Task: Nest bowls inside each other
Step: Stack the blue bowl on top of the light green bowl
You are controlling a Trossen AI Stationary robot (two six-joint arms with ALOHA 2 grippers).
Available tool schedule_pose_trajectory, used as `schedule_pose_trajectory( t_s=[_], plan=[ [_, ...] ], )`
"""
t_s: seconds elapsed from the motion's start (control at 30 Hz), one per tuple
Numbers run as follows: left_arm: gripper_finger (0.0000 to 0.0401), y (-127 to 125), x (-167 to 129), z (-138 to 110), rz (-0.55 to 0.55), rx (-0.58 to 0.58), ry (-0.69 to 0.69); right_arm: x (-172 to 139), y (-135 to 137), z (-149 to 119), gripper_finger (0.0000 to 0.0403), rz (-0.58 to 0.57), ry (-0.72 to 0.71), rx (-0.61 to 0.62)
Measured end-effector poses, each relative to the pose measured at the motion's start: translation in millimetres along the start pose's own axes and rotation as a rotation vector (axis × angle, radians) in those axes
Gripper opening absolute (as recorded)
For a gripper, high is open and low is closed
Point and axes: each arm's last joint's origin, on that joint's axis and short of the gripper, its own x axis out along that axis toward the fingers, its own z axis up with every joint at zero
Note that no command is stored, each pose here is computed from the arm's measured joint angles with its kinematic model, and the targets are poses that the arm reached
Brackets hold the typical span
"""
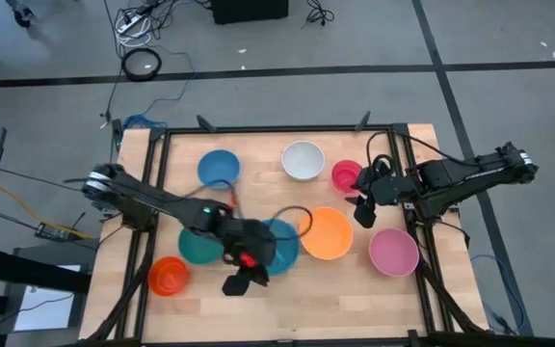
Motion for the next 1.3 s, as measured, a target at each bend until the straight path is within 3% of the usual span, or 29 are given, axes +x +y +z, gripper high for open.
schedule_pose_trajectory(
  t_s=[0.17,0.23,0.33,0.53,1.03,1.3],
  plan=[
    [0.0063,-5,-14,17,0.114,0.051,-0.199,-1,2,-1,0.0185,-0.023,-0.022,0.030],
    [0.0063,-1,-8,25,0.158,0.094,-0.318,-2,2,-2,0.0185,-0.027,-0.026,0.026],
    [0.0063,7,8,29,0.140,0.159,-0.436,-2,2,-1,0.0185,-0.033,-0.030,0.027],
    [0.0063,40,51,2,0.146,0.009,-0.362,-2,3,-2,0.0185,-0.032,-0.031,0.024],
    [0.0063,61,83,-21,0.238,-0.189,-0.240,-2,2,-2,0.0185,-0.043,-0.040,0.016],
    [0.0062,65,86,-33,0.310,-0.267,-0.143,-2,3,-1,0.0185,-0.042,-0.042,0.017]
  ],
)
